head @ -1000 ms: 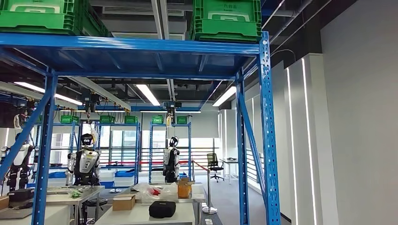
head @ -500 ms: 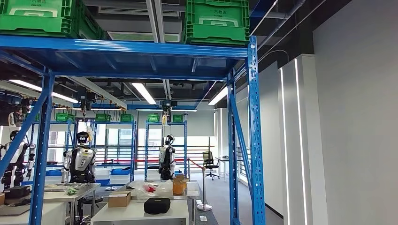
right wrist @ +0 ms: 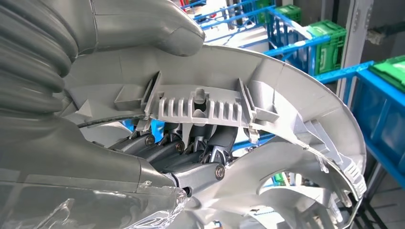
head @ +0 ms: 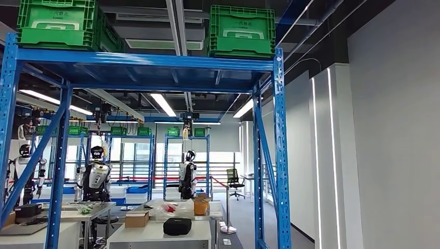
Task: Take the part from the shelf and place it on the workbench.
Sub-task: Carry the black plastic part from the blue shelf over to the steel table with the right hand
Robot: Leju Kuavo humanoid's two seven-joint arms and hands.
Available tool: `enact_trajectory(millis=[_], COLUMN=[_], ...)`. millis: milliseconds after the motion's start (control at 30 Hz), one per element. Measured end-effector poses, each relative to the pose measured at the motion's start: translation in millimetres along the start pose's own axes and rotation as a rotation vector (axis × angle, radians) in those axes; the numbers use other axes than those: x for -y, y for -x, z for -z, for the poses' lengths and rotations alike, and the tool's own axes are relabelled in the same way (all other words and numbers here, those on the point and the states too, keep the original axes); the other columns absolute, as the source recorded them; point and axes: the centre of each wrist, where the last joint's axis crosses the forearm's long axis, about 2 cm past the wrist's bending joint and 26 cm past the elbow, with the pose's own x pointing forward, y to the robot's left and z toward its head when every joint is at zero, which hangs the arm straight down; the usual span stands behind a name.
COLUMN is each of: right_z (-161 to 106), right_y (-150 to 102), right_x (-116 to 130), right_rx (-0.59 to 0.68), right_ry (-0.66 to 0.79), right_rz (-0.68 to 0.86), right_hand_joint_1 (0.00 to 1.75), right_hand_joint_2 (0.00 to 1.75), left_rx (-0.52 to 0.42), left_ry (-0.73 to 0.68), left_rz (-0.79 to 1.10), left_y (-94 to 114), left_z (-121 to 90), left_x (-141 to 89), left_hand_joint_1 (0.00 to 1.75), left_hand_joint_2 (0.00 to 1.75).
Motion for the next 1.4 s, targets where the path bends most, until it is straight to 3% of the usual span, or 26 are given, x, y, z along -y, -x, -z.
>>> enact_trajectory(millis=[1400], right_z=[0.4], right_y=[-0.3], right_x=[2.8], right_rx=[0.000], right_ry=[-0.009], right_rz=[-0.011], right_hand_joint_1=[1.75], right_hand_joint_2=[1.75], left_rx=[0.001], left_ry=[0.004], left_rz=[-0.012], left_y=[-2.4], left_z=[0.0], left_x=[1.8], left_hand_joint_1=[0.00], left_hand_joint_2=[1.75])
